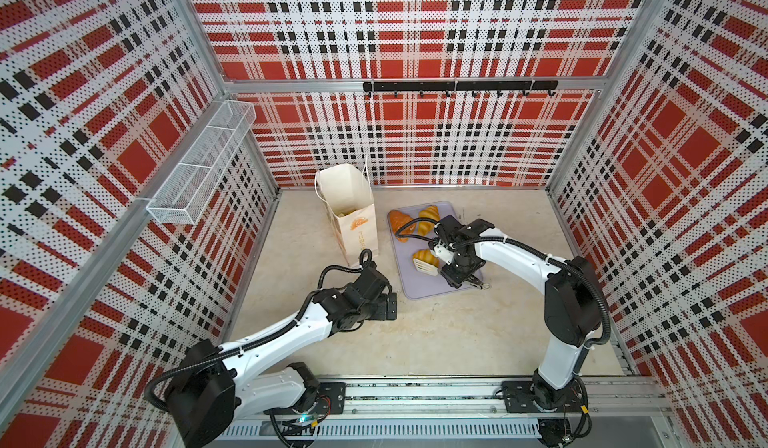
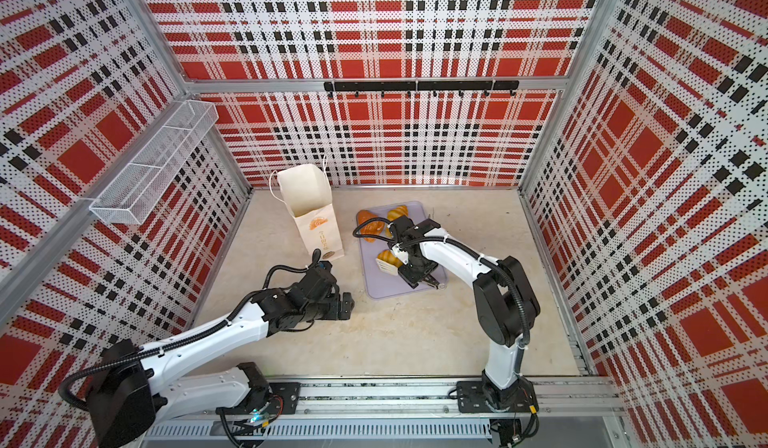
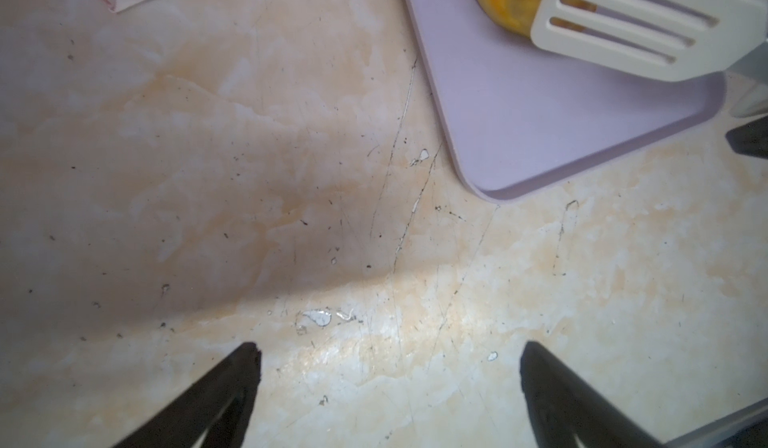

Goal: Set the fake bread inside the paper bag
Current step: 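Lift the yellow striped bun off the tray in the tongs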

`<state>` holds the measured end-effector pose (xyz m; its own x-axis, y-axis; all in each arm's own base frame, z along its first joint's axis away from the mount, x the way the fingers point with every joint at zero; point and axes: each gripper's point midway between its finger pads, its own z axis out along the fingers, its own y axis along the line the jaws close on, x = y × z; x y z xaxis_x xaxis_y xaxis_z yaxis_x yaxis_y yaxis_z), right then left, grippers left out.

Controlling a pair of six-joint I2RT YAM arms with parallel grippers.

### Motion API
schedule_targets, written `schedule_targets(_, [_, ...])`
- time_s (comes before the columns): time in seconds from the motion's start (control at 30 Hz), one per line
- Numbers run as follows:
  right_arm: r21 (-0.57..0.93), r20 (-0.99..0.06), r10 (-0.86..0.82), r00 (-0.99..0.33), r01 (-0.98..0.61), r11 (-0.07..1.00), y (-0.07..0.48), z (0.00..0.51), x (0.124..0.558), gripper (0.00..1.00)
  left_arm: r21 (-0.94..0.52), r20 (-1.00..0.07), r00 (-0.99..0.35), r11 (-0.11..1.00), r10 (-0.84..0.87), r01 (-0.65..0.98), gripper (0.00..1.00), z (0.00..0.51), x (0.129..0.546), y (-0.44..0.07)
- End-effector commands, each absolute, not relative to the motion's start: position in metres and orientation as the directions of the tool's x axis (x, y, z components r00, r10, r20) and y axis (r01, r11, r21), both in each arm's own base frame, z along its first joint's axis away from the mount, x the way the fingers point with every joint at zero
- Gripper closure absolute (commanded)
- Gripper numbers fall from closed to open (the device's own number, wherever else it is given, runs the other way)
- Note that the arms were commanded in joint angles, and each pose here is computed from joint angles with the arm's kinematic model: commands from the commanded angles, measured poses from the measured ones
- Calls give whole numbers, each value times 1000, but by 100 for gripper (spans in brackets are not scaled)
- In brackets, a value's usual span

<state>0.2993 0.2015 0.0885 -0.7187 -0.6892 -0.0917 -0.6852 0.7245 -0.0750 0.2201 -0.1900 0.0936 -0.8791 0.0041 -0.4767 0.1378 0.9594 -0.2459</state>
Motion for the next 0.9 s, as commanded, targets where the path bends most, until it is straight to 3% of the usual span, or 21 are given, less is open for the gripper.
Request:
schedule_targets(0.0, [5,-119,-673,-730,-679,735,214,98,288,42,-262,-505,-863,951,8,162,1,106,227,-199])
schedule_targets(0.17, [9,-113,-673,-731,-678,735,216,109,279,42,-260,-510,-860,951,11,166,1,107,228,-200])
schedule_targets(0.4, [-146,-80,-659,-748,-645,750,192,113,294,41,-262,-510,-860,950,14,171,1,108,228,-201])
schedule_targets(0.87, [-143,-101,-651,-752,-637,757,211,96,312,41,-258,-513,-858,951,17,172,1,110,225,-204])
